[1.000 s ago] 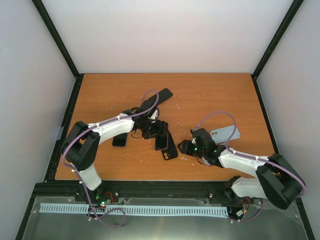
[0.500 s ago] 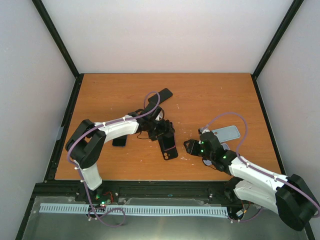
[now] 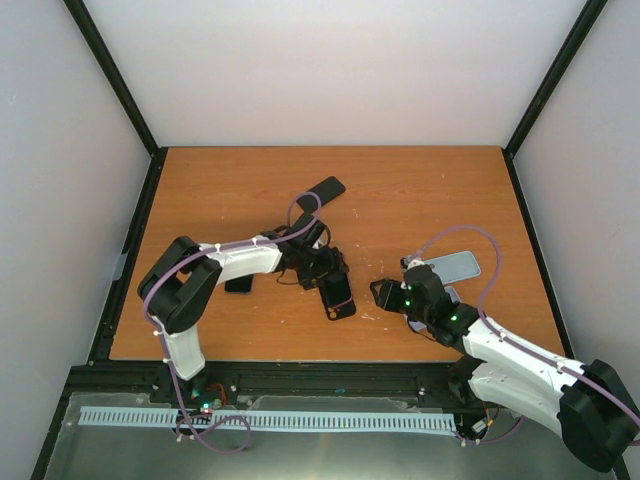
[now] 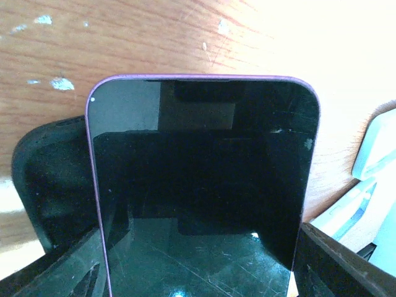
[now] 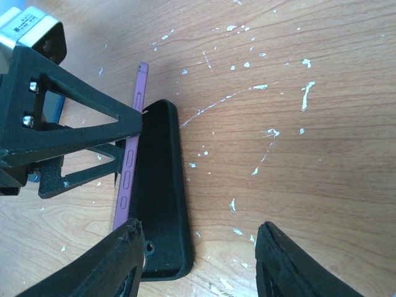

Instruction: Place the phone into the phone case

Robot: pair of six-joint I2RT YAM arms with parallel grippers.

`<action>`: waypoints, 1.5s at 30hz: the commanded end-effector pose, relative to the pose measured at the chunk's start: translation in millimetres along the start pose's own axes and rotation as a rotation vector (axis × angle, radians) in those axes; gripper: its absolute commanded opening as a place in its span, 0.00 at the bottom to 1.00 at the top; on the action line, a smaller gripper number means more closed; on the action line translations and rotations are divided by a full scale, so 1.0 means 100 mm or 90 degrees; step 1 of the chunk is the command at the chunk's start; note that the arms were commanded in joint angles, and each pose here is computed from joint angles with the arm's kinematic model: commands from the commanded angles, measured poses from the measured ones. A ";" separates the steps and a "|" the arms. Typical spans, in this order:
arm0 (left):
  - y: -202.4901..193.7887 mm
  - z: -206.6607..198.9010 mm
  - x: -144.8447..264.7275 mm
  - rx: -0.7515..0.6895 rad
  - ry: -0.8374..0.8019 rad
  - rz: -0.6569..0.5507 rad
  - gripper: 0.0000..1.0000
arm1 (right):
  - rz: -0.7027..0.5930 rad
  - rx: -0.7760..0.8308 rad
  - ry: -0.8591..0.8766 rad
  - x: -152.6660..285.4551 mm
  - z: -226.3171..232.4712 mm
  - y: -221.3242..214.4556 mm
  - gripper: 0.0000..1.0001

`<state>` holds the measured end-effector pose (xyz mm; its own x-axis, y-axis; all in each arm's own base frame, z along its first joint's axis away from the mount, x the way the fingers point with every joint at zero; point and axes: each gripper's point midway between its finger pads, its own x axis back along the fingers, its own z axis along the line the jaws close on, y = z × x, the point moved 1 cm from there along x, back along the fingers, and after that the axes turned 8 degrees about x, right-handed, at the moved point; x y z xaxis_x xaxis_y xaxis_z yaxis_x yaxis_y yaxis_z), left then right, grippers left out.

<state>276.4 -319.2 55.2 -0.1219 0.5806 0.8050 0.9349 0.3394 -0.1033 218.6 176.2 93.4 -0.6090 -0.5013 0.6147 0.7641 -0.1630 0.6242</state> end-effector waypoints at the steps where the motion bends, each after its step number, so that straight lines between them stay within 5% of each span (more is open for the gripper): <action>1: -0.04 -0.03 0.02 0.011 -0.007 -0.008 0.74 | -0.007 0.003 -0.006 0.02 -0.02 -0.01 0.49; 16: -0.13 0.02 0.14 0.007 0.004 -0.018 0.90 | -0.005 0.012 0.000 0.01 0.02 0.02 0.52; 28: 0.14 0.16 0.58 -0.044 -0.030 -0.102 0.76 | 0.015 0.098 0.032 -0.22 0.30 0.26 0.45; 34: 0.12 0.40 0.55 -0.062 -0.035 -0.093 0.70 | 0.083 0.131 0.059 -0.61 0.42 0.24 0.44; 45: 0.19 0.22 0.44 -0.150 -0.100 -0.107 0.62 | 0.145 0.131 0.050 -0.99 0.37 0.18 0.33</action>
<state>264.4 -258.3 60.3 -0.2618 0.5997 0.7562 0.9465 0.3126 0.0797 279.8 247.0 61.2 -0.4154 -0.5446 0.7286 0.8219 0.1183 0.5572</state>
